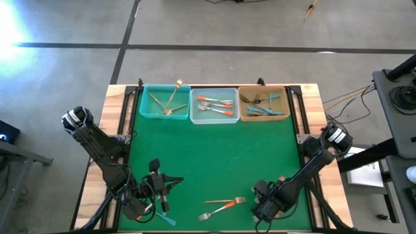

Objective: Sort silverware by color (type)
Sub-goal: Put the orange fork into the white bin

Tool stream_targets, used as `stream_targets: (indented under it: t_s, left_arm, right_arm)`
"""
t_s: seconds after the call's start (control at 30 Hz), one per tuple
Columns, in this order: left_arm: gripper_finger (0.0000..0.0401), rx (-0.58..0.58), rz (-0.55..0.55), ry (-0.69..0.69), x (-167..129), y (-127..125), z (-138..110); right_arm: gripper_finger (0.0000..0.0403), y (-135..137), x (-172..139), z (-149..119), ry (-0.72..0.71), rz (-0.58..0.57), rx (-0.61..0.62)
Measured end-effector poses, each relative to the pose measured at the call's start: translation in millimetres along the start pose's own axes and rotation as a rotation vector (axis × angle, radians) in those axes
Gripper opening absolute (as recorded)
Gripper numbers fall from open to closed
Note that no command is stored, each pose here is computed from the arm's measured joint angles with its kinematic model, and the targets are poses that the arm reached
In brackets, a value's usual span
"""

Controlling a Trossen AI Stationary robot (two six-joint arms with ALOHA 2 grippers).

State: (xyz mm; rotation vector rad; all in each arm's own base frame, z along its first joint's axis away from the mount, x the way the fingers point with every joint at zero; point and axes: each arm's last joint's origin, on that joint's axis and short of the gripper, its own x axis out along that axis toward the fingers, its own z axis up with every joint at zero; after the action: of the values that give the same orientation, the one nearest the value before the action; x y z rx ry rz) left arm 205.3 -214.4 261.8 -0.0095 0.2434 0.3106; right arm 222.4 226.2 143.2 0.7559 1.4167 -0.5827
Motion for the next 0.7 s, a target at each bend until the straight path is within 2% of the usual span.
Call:
stream_targets:
  t_s: [0.33, 0.7]
  left_arm:
    - [0.0, 0.0, 0.0, 0.0, 0.0, 0.0, 0.0]
    - [0.0, -0.006, 0.0, 0.0, 0.1, 0.0, 0.0]
  right_arm:
    - [0.001, 5.6, -19.7, 4.7, -0.05, 0.031, -0.062]
    - [0.0009, 2.4, -71.9, 22.9, -0.246, -0.094, -0.135]
